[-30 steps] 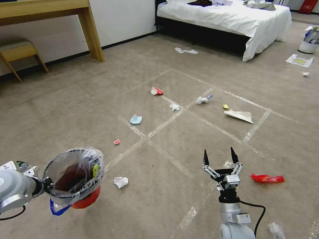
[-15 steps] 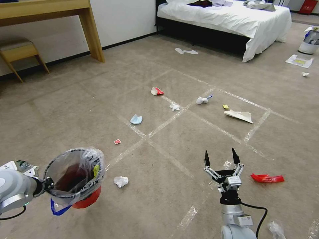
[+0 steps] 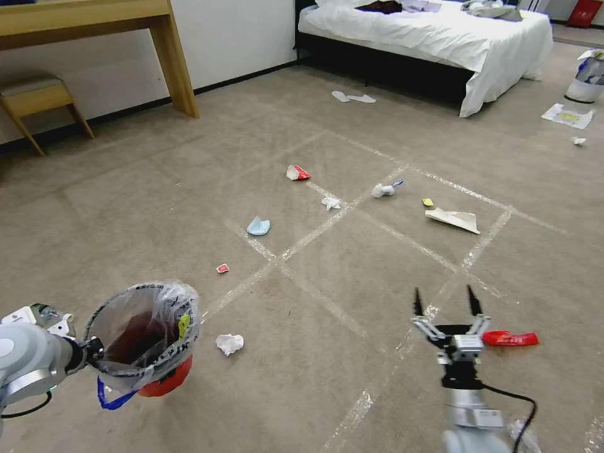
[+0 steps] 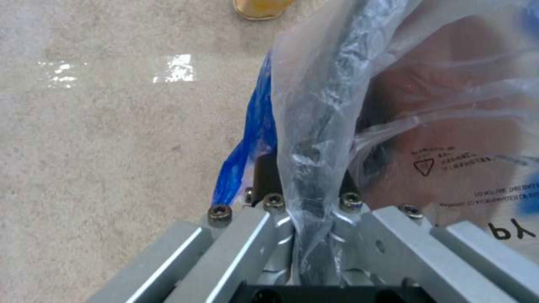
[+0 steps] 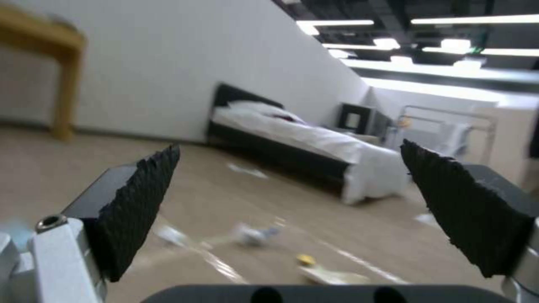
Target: Pick up the trash bin and place the garbage on the floor into it.
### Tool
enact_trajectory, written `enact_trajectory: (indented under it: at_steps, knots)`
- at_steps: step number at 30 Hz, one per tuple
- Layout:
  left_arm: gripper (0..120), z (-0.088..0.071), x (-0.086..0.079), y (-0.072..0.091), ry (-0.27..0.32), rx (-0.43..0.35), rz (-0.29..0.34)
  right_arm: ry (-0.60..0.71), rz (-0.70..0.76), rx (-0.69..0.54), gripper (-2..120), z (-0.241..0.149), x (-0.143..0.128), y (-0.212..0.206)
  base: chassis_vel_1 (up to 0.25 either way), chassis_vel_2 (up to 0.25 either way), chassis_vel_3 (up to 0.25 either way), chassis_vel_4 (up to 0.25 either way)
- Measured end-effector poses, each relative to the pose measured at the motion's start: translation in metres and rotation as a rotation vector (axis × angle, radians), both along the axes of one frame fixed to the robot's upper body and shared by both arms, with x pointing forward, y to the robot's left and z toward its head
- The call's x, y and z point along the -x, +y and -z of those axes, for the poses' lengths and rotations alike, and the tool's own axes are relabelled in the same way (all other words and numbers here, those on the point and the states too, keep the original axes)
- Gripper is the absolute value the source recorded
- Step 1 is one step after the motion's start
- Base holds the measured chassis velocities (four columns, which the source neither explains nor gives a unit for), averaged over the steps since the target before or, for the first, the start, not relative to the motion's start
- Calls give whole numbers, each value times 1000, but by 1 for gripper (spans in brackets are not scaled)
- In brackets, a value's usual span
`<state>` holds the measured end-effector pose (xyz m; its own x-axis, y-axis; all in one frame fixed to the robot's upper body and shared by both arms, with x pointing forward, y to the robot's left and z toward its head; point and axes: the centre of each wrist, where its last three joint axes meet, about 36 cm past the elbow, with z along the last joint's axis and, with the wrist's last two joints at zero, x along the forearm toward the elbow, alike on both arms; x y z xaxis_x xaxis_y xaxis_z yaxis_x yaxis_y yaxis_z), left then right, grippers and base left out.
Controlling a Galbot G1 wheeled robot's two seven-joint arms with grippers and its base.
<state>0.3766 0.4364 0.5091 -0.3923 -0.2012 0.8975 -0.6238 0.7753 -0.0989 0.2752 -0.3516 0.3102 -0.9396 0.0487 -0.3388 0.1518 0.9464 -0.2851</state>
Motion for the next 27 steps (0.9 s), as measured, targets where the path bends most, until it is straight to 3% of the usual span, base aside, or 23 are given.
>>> enact_trajectory:
  at_steps: [2,4,5,6,7,8,10,11,13,19,21,25,27]
  knots:
    - [1,0,0,1,-3,1,0,30,32,33,100,1,4,-24,0,0,0,0]
    - [1,-1,-1,4,-11,-2,4,151,63,102,100,5,21,-86,0,0,0,0]
    - [1,-1,-2,5,-13,-6,5,216,35,134,100,5,29,-116,0,0,0,0]
    - [1,-1,-2,5,-13,-6,5,216,35,134,100,5,29,-116,0,0,0,0]
    - [1,-1,-2,6,-17,-9,7,295,-7,183,100,1,38,-155,0,0,0,0]
    - [1,-1,-2,6,-17,-9,7,295,-7,183,100,1,38,-155,0,0,0,0]
    - [1,0,-3,7,-23,-9,10,401,-75,258,100,-4,54,-211,0,0,0,0]
    - [1,0,-3,7,-23,-9,10,401,-75,258,100,-4,54,-211,0,0,0,0]
    - [1,1,-5,10,-29,-12,10,525,-164,291,100,1,79,-263,0,0,0,0]
    - [1,4,-3,11,-28,-35,25,664,-332,312,100,-15,99,-312,0,0,0,0]
    - [1,7,-3,9,-28,-38,29,741,-394,344,100,-38,104,-331,0,0,0,0]
    - [1,9,-3,7,-30,-39,33,848,-397,435,100,-62,108,-353,0,0,0,0]
    - [1,11,-3,8,-34,-40,35,938,-355,527,100,-88,106,-385,0,0,0,0]
